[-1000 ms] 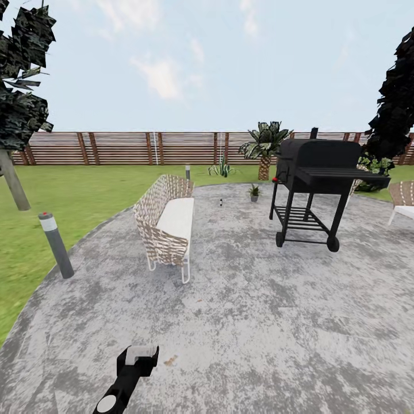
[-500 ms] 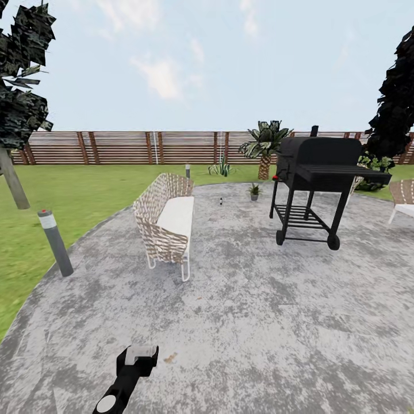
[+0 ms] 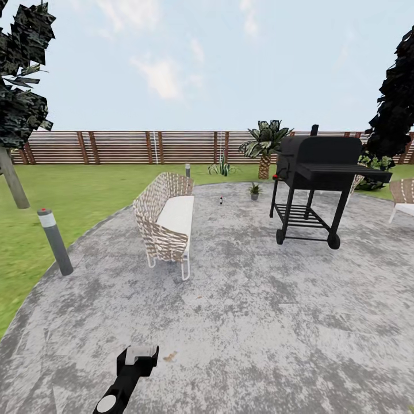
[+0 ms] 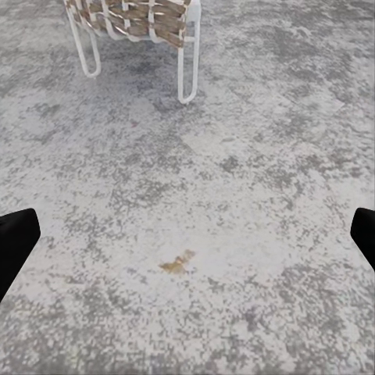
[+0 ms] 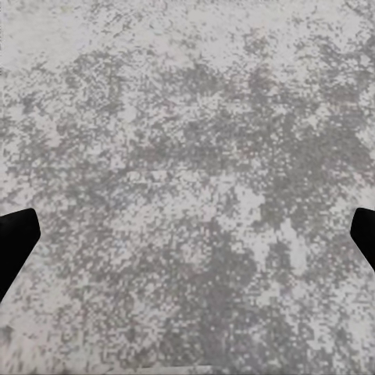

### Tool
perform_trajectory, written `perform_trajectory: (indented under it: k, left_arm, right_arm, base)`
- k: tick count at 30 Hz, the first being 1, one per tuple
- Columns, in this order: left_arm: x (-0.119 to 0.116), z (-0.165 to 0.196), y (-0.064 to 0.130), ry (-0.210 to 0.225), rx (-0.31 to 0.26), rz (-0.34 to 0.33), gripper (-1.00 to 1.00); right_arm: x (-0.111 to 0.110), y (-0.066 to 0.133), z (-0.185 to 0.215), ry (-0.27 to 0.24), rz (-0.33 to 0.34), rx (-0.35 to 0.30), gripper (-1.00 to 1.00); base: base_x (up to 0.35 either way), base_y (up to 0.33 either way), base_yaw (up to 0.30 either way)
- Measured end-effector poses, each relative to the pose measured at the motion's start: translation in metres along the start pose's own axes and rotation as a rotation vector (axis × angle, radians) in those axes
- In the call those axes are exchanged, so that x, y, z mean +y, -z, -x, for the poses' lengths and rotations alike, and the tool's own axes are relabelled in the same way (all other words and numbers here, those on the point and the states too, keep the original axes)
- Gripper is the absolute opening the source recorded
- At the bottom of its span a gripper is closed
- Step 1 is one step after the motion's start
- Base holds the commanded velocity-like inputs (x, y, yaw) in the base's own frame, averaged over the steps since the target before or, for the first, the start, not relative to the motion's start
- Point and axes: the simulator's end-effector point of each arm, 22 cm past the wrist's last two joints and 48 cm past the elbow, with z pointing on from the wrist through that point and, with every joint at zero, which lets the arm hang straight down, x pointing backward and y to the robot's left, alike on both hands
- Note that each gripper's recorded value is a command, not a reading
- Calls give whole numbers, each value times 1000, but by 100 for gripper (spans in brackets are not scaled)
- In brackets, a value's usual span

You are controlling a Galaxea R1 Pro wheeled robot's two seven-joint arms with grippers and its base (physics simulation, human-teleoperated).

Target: Pick up the pesticide atomizer in the garden and spray insectifuge to fully cover both potted plants in the garden.

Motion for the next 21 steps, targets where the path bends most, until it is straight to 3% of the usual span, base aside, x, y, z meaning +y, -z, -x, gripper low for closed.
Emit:
perform_trajectory:
  k: [21]
  left_arm:
    - [0,-38,-13,0,1,-1,100]
  right_arm:
    - [0,-28,-31,2,-2,4,100]
  base:
    - [0,0,0]
